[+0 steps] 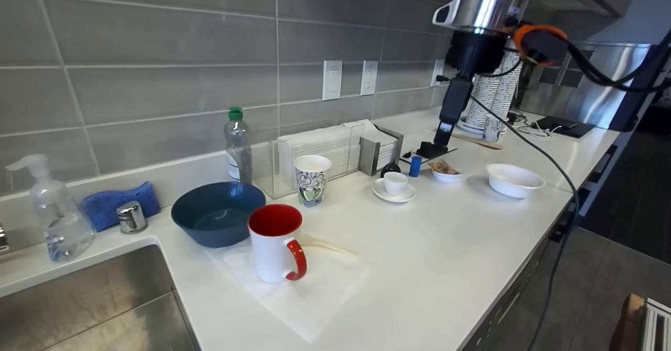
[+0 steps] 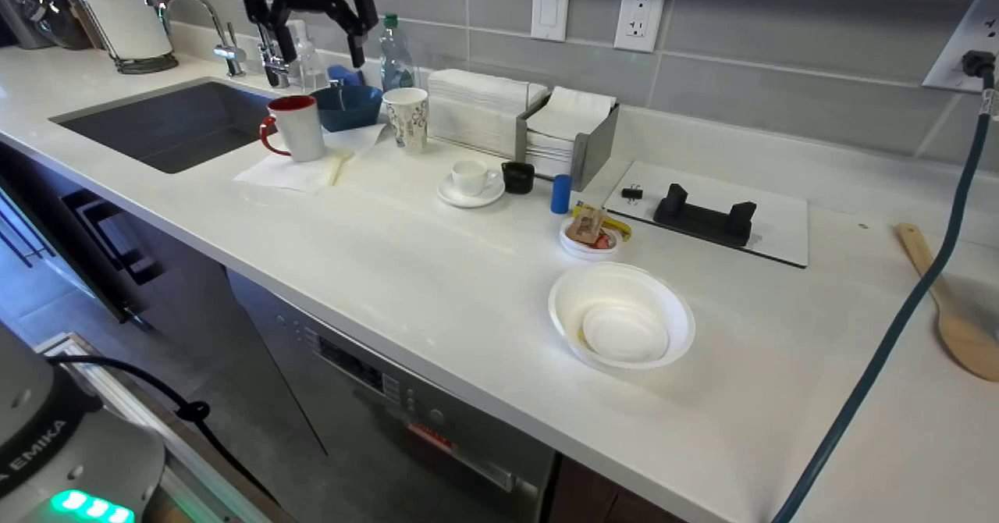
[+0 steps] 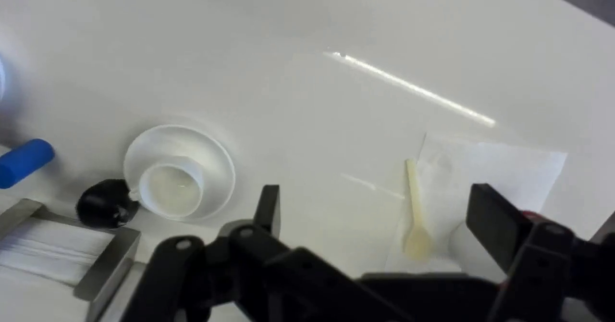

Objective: Slide the paper towel with a cup on it to the right

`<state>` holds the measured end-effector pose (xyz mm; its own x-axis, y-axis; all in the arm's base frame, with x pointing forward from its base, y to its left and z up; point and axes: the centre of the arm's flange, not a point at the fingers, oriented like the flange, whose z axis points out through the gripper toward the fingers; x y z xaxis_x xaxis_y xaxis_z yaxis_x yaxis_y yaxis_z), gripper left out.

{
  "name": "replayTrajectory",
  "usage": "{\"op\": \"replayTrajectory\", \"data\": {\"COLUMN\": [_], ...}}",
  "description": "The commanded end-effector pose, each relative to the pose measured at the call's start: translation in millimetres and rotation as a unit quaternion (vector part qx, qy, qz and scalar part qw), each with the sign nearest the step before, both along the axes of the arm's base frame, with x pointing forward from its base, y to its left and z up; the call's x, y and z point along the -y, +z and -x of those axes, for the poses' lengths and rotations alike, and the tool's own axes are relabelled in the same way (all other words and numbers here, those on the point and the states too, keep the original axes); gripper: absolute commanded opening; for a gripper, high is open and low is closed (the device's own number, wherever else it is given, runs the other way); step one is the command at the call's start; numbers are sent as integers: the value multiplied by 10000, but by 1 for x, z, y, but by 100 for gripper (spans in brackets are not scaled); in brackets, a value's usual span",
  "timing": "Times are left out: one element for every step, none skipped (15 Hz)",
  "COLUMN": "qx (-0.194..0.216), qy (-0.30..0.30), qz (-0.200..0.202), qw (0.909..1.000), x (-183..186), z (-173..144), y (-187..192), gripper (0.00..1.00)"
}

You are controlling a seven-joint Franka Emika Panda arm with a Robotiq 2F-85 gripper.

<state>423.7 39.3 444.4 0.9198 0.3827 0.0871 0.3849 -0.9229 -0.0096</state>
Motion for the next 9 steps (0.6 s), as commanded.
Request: {"op": "replayTrajectory", "data": {"qx": [-351, -373, -333, -306, -366, -375, -398, -412, -416], "qy": [967, 1259, 1544, 1819, 1357, 1548, 1645, 1691, 1717], "qz": [-23, 2, 59, 46, 107, 122, 131, 135, 136], "qw": [9947, 9913, 9874, 9828, 9900, 9872, 9855, 9846, 9842], "x": [-18, -26, -33, -40, -31, -36, -39, -40, -40], "z": [0, 2, 3, 4, 7, 8, 9, 8, 8], "y": [-69, -87, -103, -115, -88, -101, -109, -113, -113], "gripper": [100, 100, 100, 100, 100, 100, 100, 100, 100]}}
